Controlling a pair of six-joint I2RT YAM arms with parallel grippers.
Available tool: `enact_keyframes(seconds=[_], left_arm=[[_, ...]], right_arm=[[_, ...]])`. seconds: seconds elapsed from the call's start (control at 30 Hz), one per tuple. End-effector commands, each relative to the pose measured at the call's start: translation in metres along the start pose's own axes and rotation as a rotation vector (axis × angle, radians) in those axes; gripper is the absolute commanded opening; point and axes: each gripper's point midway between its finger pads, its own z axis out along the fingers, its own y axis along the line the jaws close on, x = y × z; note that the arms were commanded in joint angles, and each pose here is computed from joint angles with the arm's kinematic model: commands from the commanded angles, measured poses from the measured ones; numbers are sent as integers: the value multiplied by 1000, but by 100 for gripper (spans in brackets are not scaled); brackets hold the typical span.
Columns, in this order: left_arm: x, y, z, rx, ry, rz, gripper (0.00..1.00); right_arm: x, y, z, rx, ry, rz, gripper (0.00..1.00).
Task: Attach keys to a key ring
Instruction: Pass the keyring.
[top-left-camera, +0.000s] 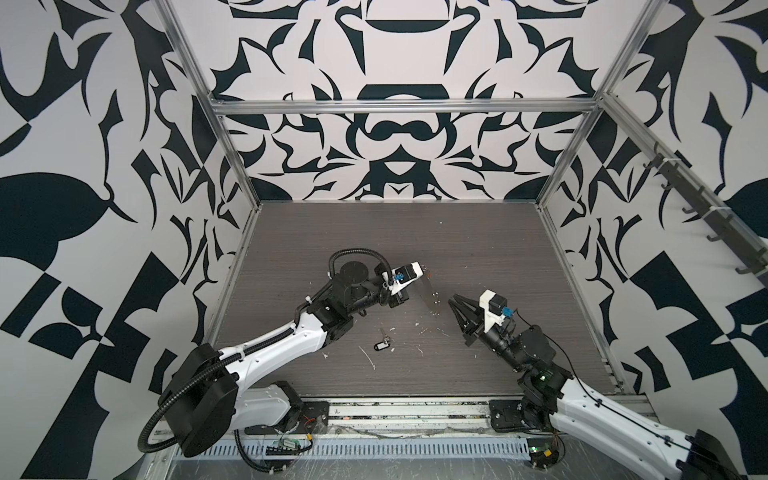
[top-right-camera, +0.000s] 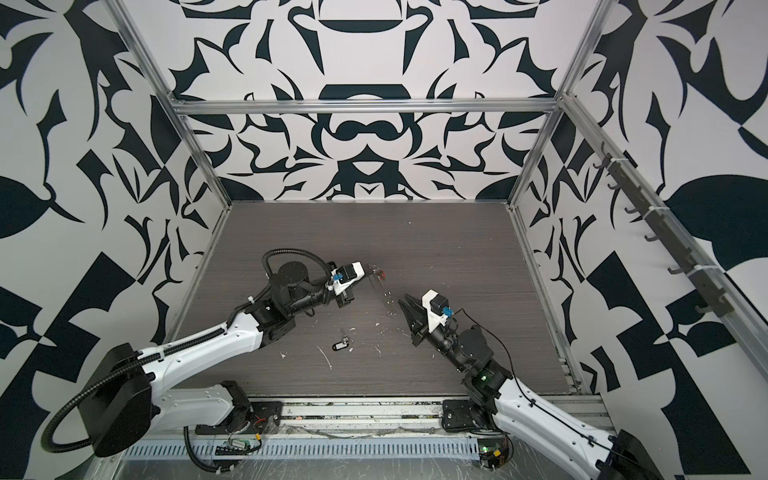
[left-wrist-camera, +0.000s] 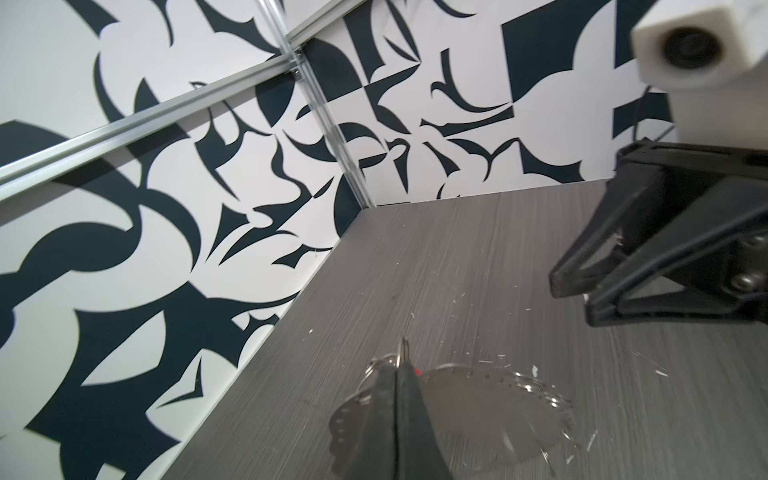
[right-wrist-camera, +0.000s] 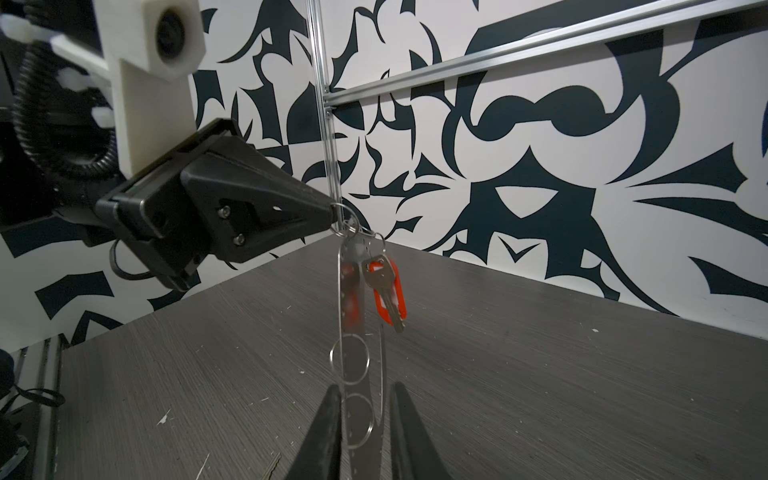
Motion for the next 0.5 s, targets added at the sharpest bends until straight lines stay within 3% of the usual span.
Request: enact_keyframes(seconds=[0.0,0.23,0.47], left_arm=[[-10,38,-9,-151,-48,-70,0],[11,95,-27,-327,-26,-254,0],[20,112,-39,-387,-54,-327,0]], right_arm=[[-22,4,11,-10,-19,-8,22],[5,27,35,-128,141,70,18],[98,45,30,-90,378,71,23]])
